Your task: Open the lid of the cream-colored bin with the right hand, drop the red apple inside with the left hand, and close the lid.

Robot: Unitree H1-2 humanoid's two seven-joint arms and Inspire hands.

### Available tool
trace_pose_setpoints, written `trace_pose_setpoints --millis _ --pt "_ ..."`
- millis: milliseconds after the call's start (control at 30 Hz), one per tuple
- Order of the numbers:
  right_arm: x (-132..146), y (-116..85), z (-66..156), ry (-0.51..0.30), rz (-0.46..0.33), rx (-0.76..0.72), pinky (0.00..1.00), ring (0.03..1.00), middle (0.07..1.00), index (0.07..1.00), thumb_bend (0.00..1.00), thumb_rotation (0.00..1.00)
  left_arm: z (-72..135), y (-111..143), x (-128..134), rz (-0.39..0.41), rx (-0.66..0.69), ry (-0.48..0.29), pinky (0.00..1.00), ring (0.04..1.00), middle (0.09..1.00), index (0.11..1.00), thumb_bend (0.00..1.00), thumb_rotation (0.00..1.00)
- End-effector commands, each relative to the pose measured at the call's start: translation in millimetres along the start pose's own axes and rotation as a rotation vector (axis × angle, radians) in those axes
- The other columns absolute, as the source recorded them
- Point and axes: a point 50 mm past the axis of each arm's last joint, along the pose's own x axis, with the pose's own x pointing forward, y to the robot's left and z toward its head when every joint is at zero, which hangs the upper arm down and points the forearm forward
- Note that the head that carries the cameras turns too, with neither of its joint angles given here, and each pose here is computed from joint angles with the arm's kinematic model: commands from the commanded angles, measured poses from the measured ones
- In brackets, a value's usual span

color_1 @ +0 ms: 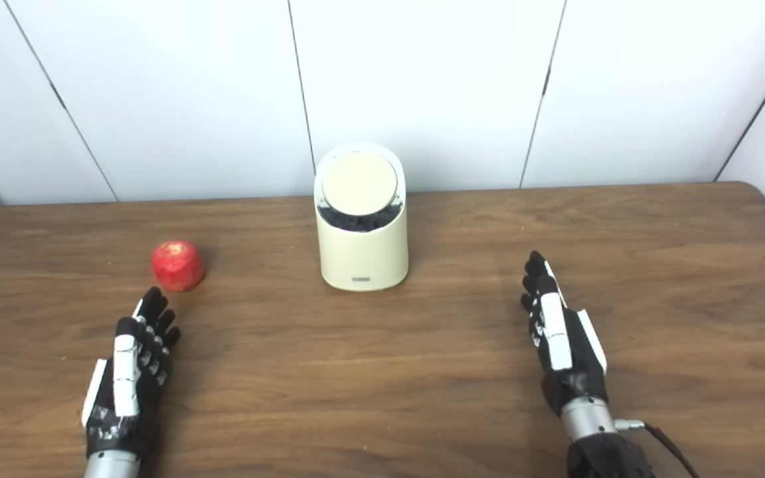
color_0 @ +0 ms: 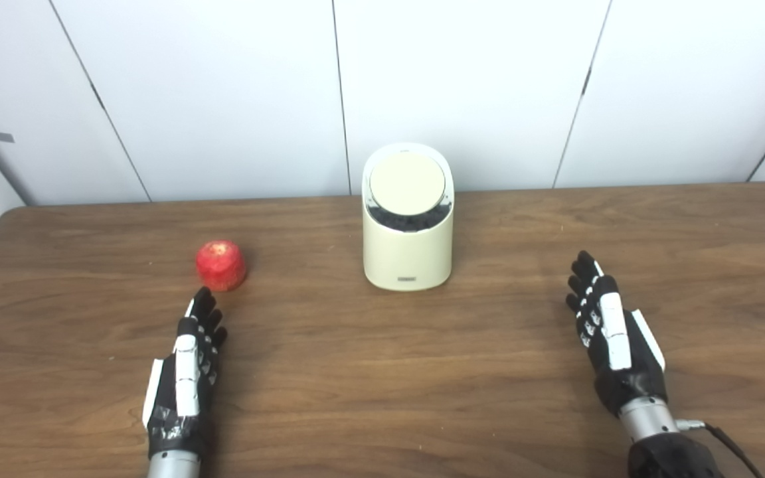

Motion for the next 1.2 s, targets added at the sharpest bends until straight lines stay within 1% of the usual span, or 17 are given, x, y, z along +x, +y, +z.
trace_pose_setpoints --millis 0,267,600,633,700,767,833,900,1000,1033,1067,1167 --pt "7.1 0.6 16.2 -0.069 0.007 -0.001 1.00 1.000 1.000 1.000 0.57 1.00 9.4 -1.6 3.5 -0.016 -0.004 -0.050 1.00 0.999 0.996 0.996 0.60 0.98" --pt "6.4 2.7 19.5 -0.069 0.018 -0.001 1.00 1.000 1.000 1.000 0.56 1.00 10.0 -1.4 3.0 -0.016 0.005 -0.046 1.00 0.998 0.993 0.993 0.61 0.95" --pt "4.9 1.8 15.8 -0.067 0.015 -0.012 1.00 1.000 1.000 1.000 0.57 1.00 8.1 -2.1 1.4 -0.016 0.006 -0.043 1.00 0.999 0.995 0.994 0.58 0.94" --pt "3.9 1.5 14.8 -0.066 0.016 -0.021 1.00 1.000 1.000 1.000 0.57 0.97 6.7 -2.3 1.0 -0.015 0.018 -0.042 1.00 1.000 0.996 0.997 0.58 0.93" --pt "1.9 0.6 13.8 -0.054 0.022 -0.059 1.00 1.000 1.000 1.000 0.62 0.91 3.9 -2.9 0.5 -0.018 0.048 -0.048 1.00 1.000 0.997 1.000 0.59 0.94" --pt "0.2 0.2 13.3 -0.050 0.023 -0.092 1.00 1.000 1.000 1.000 0.66 0.89 0.4 -4.6 -0.6 -0.021 0.058 -0.047 1.00 0.998 0.992 0.993 0.60 0.93" --pt "-0.3 0.9 13.6 -0.055 0.022 -0.101 1.00 1.000 1.000 1.000 0.68 0.86 -2.6 -6.0 -2.3 -0.019 0.059 -0.043 1.00 1.000 0.993 0.993 0.61 0.93" --pt "1.6 2.4 14.5 -0.061 0.020 -0.111 1.00 1.000 1.000 1.000 0.65 0.82 -5.4 -6.9 -3.9 -0.016 0.058 -0.040 1.00 1.000 0.992 0.986 0.61 0.92" --pt "7.8 5.7 17.5 -0.071 0.014 -0.157 1.00 0.992 0.993 0.999 0.64 0.79 -9.2 -7.5 -4.9 -0.019 0.053 -0.042 1.00 1.000 0.998 0.991 0.60 0.92" --pt "11.4 8.3 20.2 -0.078 0.018 -0.146 1.00 0.990 0.991 0.999 0.64 0.79 -10.0 -7.9 -5.1 -0.018 0.049 -0.041 1.00 1.000 0.999 0.992 0.60 0.92" --pt "14.9 10.7 22.9 -0.086 0.023 -0.145 1.00 0.996 0.995 0.997 0.64 0.76 -10.6 -8.4 -5.3 -0.016 0.046 -0.040 1.00 1.000 1.000 0.994 0.57 0.93" --pt "24.7 16.5 31.7 -0.115 0.035 -0.161 0.99 0.988 0.993 0.994 0.64 0.74 -11.3 -9.6 -5.7 -0.019 0.043 -0.039 1.00 1.000 1.000 0.999 0.53 0.94"
